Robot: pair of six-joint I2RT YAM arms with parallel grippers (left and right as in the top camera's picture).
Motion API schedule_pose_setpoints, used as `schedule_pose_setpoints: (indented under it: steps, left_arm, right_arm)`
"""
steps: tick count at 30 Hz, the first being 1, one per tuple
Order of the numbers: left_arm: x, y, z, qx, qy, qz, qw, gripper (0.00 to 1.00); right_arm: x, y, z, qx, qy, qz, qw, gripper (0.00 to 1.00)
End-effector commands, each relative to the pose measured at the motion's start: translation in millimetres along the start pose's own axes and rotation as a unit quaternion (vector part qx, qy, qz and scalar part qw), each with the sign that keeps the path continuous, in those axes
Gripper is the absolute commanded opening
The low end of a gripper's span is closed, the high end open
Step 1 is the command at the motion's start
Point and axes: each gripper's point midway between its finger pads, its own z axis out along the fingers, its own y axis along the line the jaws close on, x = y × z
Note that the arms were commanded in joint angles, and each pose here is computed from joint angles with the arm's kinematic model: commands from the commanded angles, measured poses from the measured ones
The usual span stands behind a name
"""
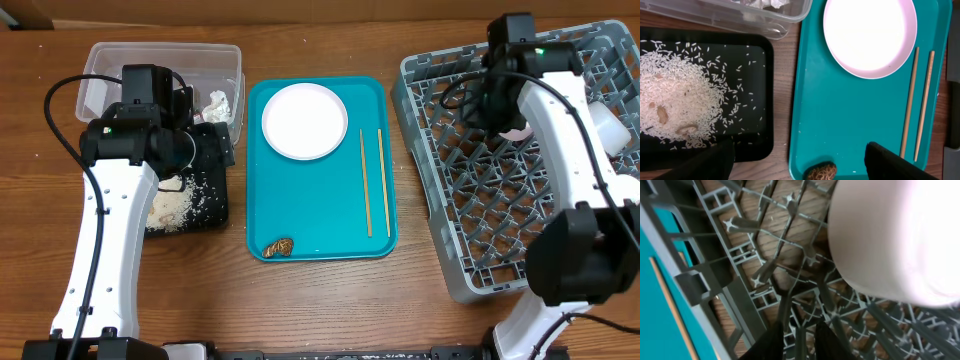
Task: Sort waste into correct bins and load items into the dishwasher
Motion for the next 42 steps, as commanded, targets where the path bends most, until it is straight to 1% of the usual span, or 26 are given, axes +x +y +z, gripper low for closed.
schedule_pose_setpoints:
  steps: [1, 5, 10, 12, 14, 16, 17, 19, 23, 25, 28, 32, 34, 36, 38, 39, 40, 42]
  left_arm:
    - [-5, -5, -4, 0.008, -0.007, -0.008, 1.000, 0.85]
    - [-5, -4, -4, 0.008, -0.006, -0.008, 1.000, 0.85]
    - [-3, -4, -4, 0.008, -0.004, -0.008, 1.000, 0.85]
    - [-3, -4, -4, 0.008, -0.004, -0.009, 1.000, 0.84]
    - [-3, -4, -4, 0.008, -0.003, -0.009, 1.000, 0.84]
    - [-2, -4, -4, 0.007, -0.002, -0.009, 1.000, 0.84]
    - [-1, -4, -4, 0.007, 0.000, -0.009, 1.000, 0.84]
    - [0, -4, -4, 0.006, 0.002, -0.010, 1.000, 0.84]
    - [-2, -4, -4, 0.007, -0.001, -0.009, 1.000, 0.85]
    - [-2, -4, -4, 0.007, -0.001, -0.009, 1.000, 0.85]
    - [-2, -4, -4, 0.007, -0.001, -0.009, 1.000, 0.85]
    - [-2, -4, -4, 0.007, -0.002, -0.009, 1.000, 0.85]
    - [-2, -4, -4, 0.007, -0.001, -0.009, 1.000, 0.85]
    - [-2, -4, -4, 0.007, -0.002, -0.009, 1.000, 0.86]
    - [-3, -4, -4, 0.007, -0.003, -0.009, 1.000, 0.86]
    - [-3, -4, -4, 0.007, -0.003, -0.009, 1.000, 0.86]
    - [-3, -4, -4, 0.007, -0.004, -0.008, 1.000, 0.86]
    - [-4, -4, -4, 0.008, -0.005, -0.008, 1.000, 0.86]
  right_arm:
    - [0, 3, 17, -0.006, 0.015, -0.015, 1.000, 0.25]
    - [-3, -5, 31, 0.023, 0.019, -0.015, 0.999, 0.26]
    - [-12, -30, 37, 0.092, 0.006, -0.010, 0.996, 0.27]
    - [-22, -52, 33, 0.149, -0.021, 0.017, 0.988, 0.27]
    - [-30, -79, 23, 0.215, -0.052, 0.070, 0.973, 0.27]
    - [-30, -101, 12, 0.266, -0.071, 0.123, 0.953, 0.21]
    - [-28, -106, 6, 0.277, -0.074, 0.143, 0.947, 0.18]
    - [-25, -110, -1, 0.279, -0.078, 0.164, 0.943, 0.15]
    - [-26, -110, -12, 0.274, -0.091, 0.171, 0.942, 0.15]
    - [-25, -106, -16, 0.263, -0.092, 0.172, 0.945, 0.16]
    - [-22, -94, -16, 0.220, -0.082, 0.176, 0.956, 0.15]
    - [-18, -68, -15, 0.140, -0.061, 0.161, 0.975, 0.16]
    - [-14, -47, -12, 0.080, -0.040, 0.130, 0.987, 0.16]
    - [-8, -16, -10, -0.005, -0.011, 0.083, 0.996, 0.17]
    - [2, 19, -12, -0.103, 0.017, 0.027, 0.994, 0.23]
    - [8, 33, -16, -0.143, 0.027, 0.002, 0.989, 0.24]
    - [13, 43, -18, -0.165, 0.037, -0.016, 0.985, 0.26]
    - [24, 42, -18, -0.152, 0.056, -0.018, 0.987, 0.27]
